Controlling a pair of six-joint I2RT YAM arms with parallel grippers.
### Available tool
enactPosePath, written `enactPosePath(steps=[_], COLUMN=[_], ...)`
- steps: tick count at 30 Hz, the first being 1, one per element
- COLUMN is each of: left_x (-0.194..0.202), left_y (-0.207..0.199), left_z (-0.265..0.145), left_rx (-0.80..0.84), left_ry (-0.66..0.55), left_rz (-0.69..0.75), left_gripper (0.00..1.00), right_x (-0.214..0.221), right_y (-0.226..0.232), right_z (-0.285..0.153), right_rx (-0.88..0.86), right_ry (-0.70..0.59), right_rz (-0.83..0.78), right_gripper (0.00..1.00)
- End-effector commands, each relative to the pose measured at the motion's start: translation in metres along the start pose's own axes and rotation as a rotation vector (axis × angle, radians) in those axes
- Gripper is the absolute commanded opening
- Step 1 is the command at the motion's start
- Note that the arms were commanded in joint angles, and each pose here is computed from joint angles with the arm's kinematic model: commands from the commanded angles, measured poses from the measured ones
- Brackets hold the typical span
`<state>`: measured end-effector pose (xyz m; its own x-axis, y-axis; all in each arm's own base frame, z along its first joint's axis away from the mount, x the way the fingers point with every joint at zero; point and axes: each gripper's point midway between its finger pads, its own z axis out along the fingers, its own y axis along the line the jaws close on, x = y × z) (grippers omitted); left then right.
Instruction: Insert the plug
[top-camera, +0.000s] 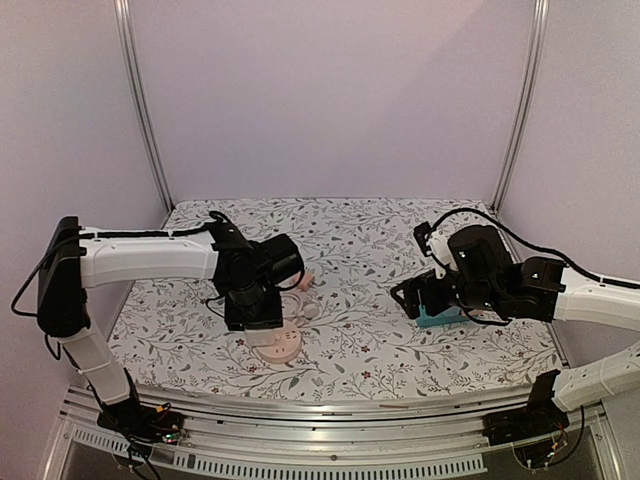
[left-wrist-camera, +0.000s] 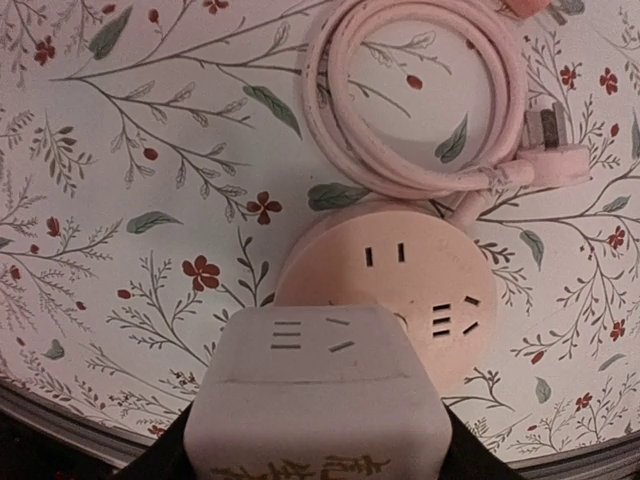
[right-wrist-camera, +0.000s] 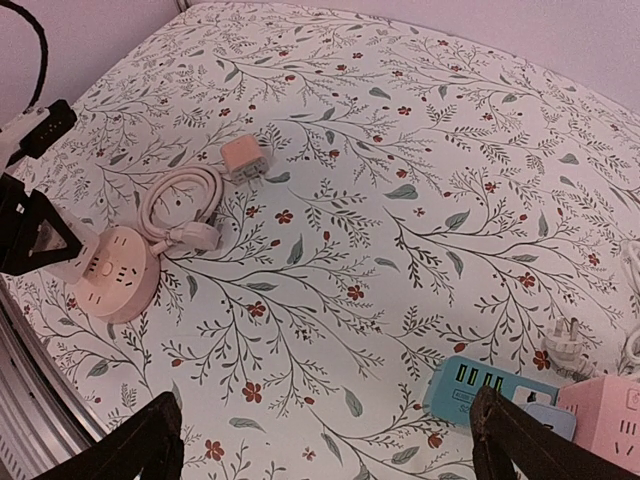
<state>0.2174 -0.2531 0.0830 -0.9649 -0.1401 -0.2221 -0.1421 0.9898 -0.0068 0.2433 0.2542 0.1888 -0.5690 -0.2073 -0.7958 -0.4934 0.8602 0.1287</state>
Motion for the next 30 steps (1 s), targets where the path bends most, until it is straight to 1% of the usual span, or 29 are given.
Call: enactPosePath(steps=[1,21,30], left_x=[0.006,0.012,0.012], left_y=[-0.003,-0.009,-0.004], left_z=[0.008,0.022,0.031], left_rx=[-0.005,-0.011,0.003], left_ry=[0.009,0.054,0.130], left_rz=[0.009,-0.002,-0.049], left_gripper=[0.00,0.00,0.00], right_x=[0.001,0.002,0.003], right_y=[0.000,0.000,0.002], right_z=[-0.001,0.000,0.003], right_rx=[-0.009,-0.009,-0.011], right_ry=[-0.001,0.005,0.012], right_rz=[-0.009,-0.010,-0.011], right_gripper=[0.99,0.99,0.99])
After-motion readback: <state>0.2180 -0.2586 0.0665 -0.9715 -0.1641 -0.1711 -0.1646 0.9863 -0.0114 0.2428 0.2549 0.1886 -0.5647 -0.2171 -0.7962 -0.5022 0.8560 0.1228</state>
